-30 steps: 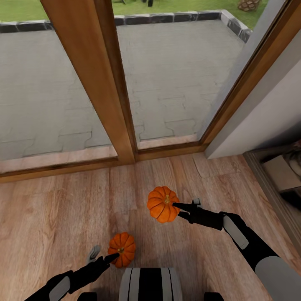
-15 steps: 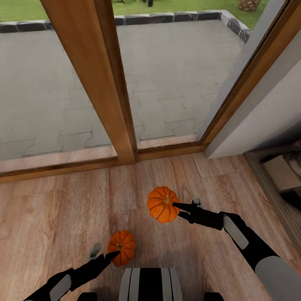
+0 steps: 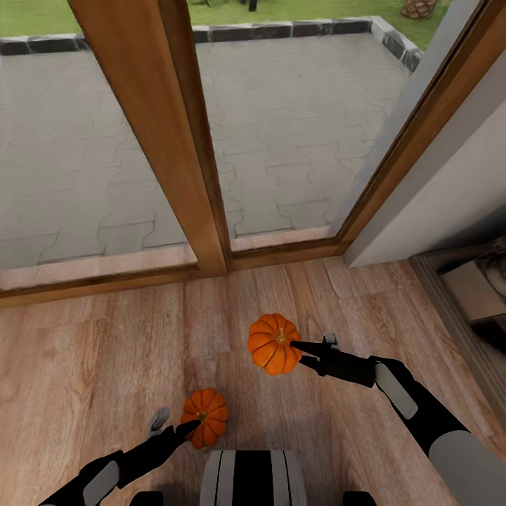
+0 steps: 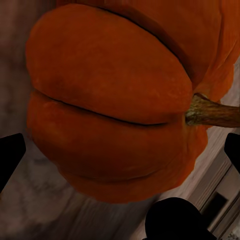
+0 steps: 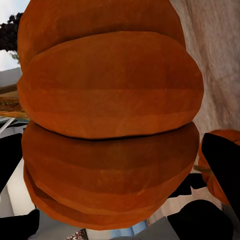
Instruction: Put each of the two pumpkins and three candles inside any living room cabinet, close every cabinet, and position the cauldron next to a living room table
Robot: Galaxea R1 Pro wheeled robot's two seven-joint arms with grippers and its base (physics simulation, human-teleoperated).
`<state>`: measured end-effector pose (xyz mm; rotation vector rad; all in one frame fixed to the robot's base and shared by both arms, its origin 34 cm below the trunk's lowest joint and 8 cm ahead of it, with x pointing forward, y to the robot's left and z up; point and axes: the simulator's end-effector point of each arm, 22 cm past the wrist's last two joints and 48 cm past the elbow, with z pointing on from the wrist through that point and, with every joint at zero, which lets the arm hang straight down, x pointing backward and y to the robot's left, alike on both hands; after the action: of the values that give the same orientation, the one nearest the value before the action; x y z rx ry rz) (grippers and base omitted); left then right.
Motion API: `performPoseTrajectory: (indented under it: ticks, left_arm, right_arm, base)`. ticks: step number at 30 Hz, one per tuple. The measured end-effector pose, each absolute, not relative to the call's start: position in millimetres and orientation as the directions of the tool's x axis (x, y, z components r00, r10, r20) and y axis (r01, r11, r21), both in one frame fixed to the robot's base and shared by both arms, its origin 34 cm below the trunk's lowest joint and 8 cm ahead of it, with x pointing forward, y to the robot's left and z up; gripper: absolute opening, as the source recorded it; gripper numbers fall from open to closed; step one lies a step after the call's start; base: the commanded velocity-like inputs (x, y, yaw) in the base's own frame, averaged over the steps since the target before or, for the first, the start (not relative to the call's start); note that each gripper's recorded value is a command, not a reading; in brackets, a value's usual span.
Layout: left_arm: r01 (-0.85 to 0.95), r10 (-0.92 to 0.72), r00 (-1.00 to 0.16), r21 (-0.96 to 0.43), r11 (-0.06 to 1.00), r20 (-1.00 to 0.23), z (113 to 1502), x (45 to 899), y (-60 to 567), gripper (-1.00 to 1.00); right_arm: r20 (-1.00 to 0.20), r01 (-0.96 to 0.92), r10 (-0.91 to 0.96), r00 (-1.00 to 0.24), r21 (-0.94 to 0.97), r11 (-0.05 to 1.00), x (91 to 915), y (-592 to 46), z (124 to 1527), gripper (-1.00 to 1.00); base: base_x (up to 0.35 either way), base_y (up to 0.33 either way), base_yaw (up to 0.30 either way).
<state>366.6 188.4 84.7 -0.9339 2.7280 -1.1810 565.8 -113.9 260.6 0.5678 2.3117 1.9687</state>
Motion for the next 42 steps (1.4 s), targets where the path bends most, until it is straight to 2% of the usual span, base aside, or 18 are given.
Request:
performPoseTrajectory:
  ticks: [42]
  left_arm:
    - [-0.537, -0.546, -0.809, -0.652, 0.535, 0.218, 76.5, 360.6, 190.9, 1.00]
  right_arm:
    - [0.216, 0.262, 0.310, -0.926, 0.958, 0.115, 561.1, -114.4, 250.8, -1.00]
  base:
    - [0.000, 0.000, 0.000]
